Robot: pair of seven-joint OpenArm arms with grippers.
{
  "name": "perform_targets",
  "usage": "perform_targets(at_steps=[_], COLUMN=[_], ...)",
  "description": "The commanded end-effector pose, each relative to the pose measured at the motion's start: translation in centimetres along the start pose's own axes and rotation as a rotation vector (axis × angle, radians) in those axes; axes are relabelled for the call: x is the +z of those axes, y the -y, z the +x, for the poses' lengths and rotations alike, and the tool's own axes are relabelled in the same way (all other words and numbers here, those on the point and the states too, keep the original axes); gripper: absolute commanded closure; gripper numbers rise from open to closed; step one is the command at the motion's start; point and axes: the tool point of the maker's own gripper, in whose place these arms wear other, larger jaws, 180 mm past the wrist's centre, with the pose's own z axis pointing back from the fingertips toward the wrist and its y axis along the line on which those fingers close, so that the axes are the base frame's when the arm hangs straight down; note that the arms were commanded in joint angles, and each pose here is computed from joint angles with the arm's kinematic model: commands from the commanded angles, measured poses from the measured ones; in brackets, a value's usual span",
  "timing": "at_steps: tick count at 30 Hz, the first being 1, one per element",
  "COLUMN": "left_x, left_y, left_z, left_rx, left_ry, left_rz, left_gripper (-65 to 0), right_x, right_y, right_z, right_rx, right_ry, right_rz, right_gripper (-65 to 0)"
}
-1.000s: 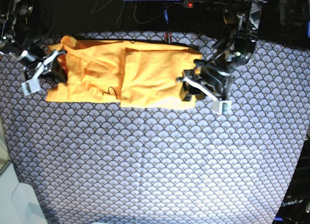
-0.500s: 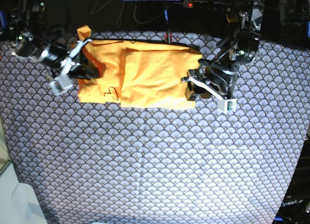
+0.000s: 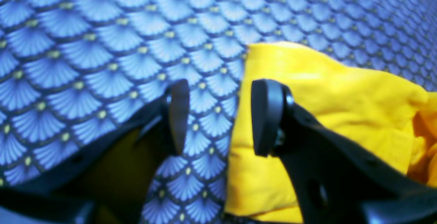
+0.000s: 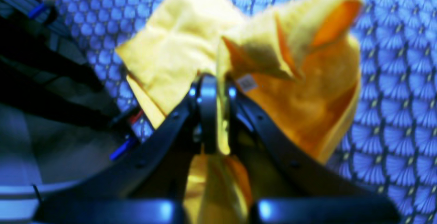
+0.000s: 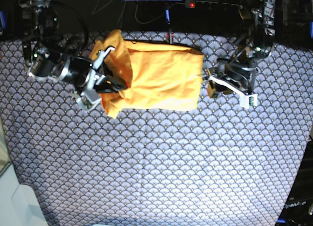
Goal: Fold the T-shirt properly
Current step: 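Fold the lifted end over onto the shirt with the right gripper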
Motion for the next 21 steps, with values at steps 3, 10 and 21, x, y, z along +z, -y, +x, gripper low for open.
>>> perform_targets(at_steps=[3,10,21], left_x=[0.3,0.6,1.2], left_y=[0.0,-1.2,-4.6], left_z=[1.3,1.0,0.6], left_rx=[-0.007,0.007,0.044], left_ry=[0.044,0.044,0.039], left_rz=[-0.010,0.027,0.109], left_gripper=[-28.9,-28.9,-28.9], right_x=[-0.6,-2.4,-5.4], right_y=[-1.1,-3.4,-7.1], right_z=[2.2,4.2,7.3], right_rx=[0.042,0.100,0.173], right_ry=[0.054,0.081,0.119], right_rz=[0.046,0.131,0.264], right_gripper=[0.0,0.0,0.0])
